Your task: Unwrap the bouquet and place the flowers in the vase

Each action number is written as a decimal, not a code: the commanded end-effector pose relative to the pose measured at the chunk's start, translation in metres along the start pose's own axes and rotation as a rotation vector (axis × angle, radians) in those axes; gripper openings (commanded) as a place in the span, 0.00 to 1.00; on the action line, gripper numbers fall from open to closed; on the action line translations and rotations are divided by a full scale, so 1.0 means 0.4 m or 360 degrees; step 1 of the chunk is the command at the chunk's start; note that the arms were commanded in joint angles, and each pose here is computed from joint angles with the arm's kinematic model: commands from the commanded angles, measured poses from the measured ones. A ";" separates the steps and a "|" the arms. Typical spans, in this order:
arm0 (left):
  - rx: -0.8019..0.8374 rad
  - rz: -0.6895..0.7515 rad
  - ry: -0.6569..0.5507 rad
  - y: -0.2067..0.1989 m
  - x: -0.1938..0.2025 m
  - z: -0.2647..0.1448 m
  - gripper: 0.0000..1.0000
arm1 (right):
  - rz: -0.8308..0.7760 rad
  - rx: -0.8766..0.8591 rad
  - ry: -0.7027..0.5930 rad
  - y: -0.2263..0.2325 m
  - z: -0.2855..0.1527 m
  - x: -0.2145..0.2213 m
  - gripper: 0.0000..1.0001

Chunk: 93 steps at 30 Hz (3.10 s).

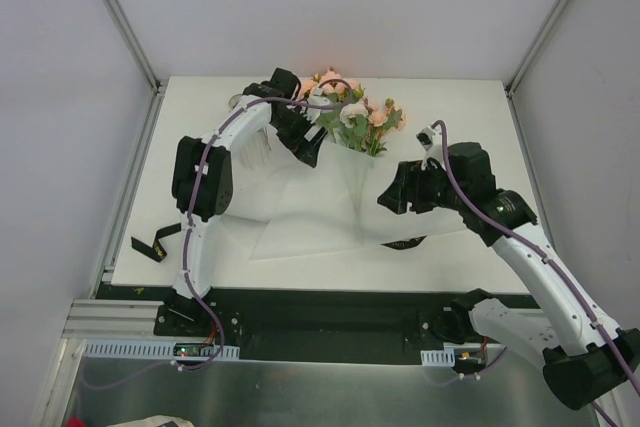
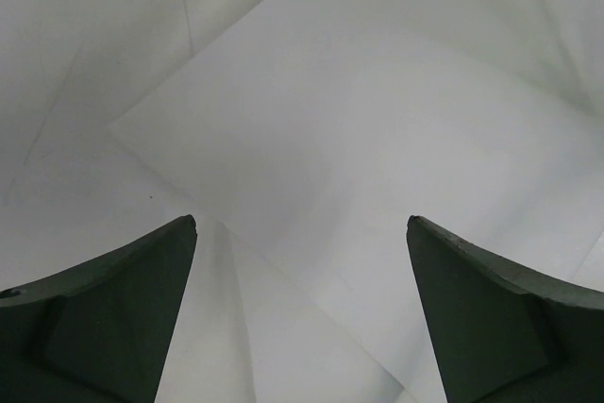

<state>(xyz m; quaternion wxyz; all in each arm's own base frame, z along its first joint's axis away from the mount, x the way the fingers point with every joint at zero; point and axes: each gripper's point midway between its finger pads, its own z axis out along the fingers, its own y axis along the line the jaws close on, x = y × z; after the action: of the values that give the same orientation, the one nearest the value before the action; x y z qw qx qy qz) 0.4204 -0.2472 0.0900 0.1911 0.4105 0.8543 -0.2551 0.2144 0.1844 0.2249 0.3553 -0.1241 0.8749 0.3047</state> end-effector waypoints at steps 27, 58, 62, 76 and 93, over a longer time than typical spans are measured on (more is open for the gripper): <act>0.0272 -0.0141 -0.0184 -0.014 -0.075 -0.003 0.79 | 0.0036 -0.0176 -0.0115 0.023 0.022 -0.054 0.63; 0.0039 0.0170 -0.0105 -0.115 -0.081 -0.050 0.15 | 0.0049 -0.0195 -0.0141 0.020 0.028 -0.043 0.61; 0.0012 0.0171 -0.0100 -0.104 -0.086 -0.048 0.14 | 0.0049 -0.0194 -0.0150 0.019 0.025 -0.045 0.61; -0.0131 0.0462 -0.0211 -0.256 -0.140 -0.200 0.00 | -0.0084 -0.0146 -0.0332 0.052 -0.042 -0.185 0.60; 0.0366 0.1524 -0.0357 -0.859 0.128 -0.585 0.00 | -0.0087 -0.0009 -0.0572 0.030 -0.117 -0.378 0.57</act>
<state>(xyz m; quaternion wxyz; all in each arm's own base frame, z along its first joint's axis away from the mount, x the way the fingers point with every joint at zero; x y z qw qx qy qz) 0.1570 -0.2840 0.3374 0.3414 0.6663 0.6098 -0.2600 0.2930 0.1607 0.3593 0.5179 -0.0896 0.7953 0.3021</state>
